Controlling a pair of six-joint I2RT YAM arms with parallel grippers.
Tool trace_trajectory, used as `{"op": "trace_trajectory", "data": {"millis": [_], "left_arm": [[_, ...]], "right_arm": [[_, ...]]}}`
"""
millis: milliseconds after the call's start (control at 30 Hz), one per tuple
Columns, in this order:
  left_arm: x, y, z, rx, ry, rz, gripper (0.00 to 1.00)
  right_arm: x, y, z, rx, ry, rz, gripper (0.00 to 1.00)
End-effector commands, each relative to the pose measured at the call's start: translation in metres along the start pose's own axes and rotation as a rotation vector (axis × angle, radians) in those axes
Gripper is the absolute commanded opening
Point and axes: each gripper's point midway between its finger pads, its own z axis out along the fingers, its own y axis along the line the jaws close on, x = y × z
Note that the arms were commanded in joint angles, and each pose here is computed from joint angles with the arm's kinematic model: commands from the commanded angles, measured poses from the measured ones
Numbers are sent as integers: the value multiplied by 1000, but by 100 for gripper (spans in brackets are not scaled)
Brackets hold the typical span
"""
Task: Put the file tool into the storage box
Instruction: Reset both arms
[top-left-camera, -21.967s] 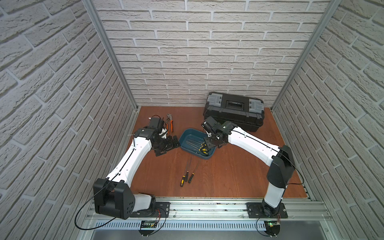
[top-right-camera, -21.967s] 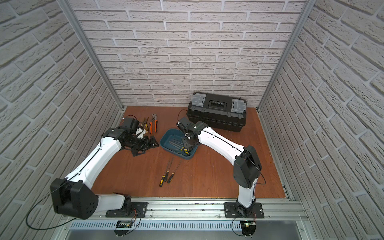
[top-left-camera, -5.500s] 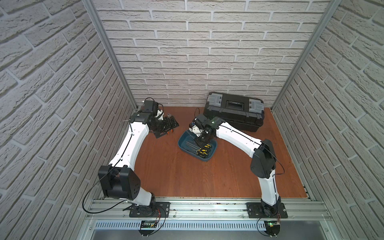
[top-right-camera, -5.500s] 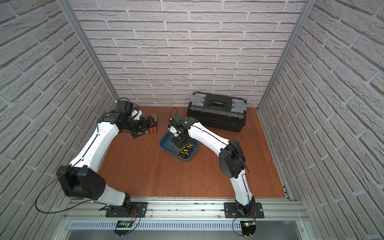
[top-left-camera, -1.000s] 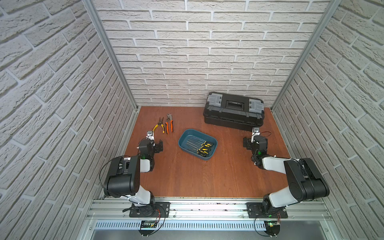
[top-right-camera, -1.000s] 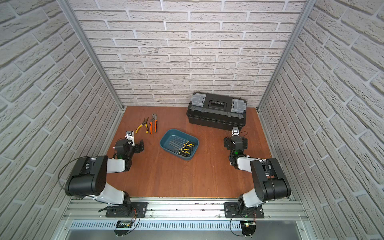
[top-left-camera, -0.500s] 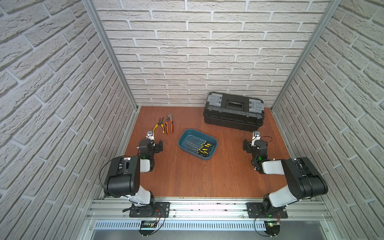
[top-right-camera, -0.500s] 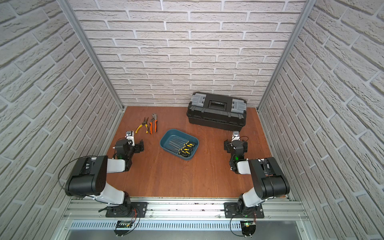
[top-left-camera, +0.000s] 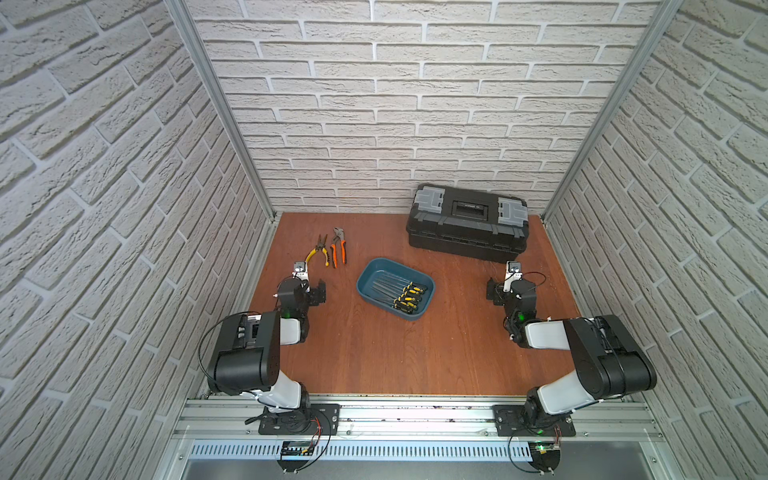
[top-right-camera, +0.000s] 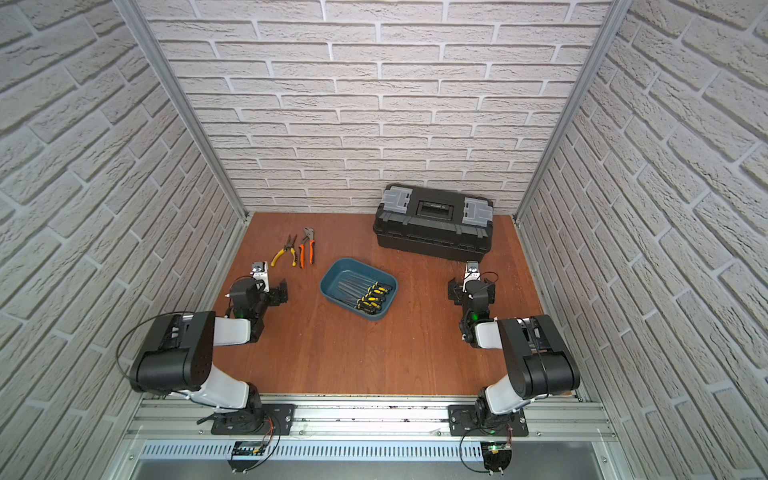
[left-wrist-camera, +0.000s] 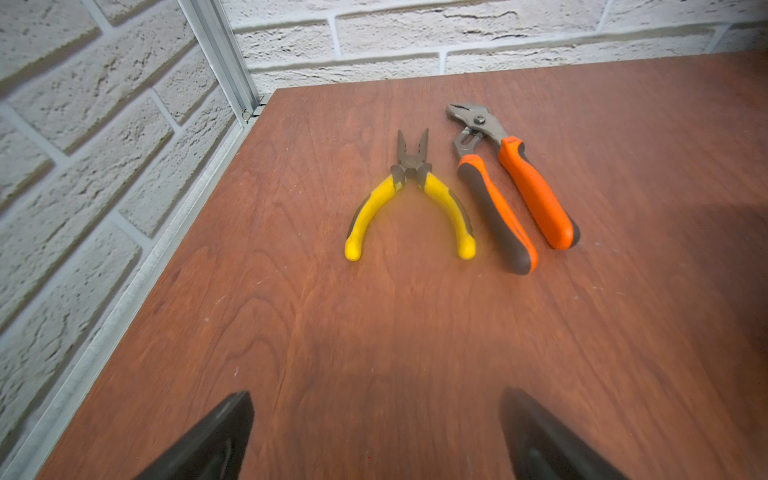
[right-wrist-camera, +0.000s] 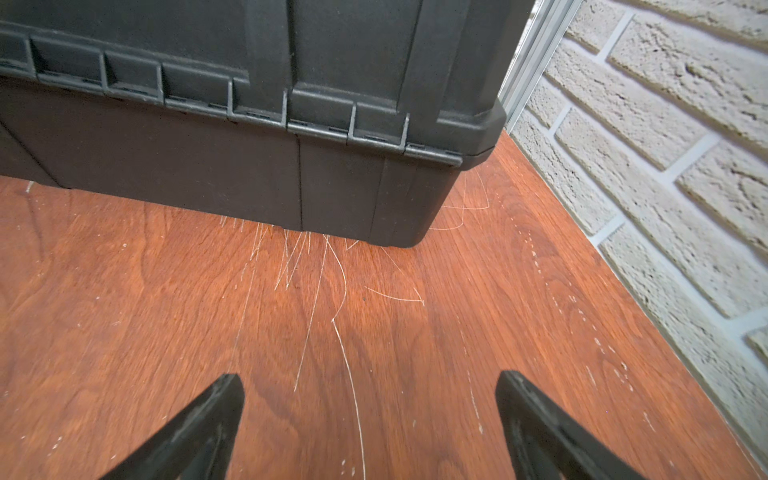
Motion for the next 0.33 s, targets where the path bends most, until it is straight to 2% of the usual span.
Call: {"op": "trace_trajectory", "data": {"millis": [0,300], "left_arm": [[-18,0,2,5,-57,4,98],[-18,0,2,6,-57,4,98]], "right_arm": [[-21,-2,-1,-3,-65,30,99],[-22,4,-1,-40,-65,17,99]]}}
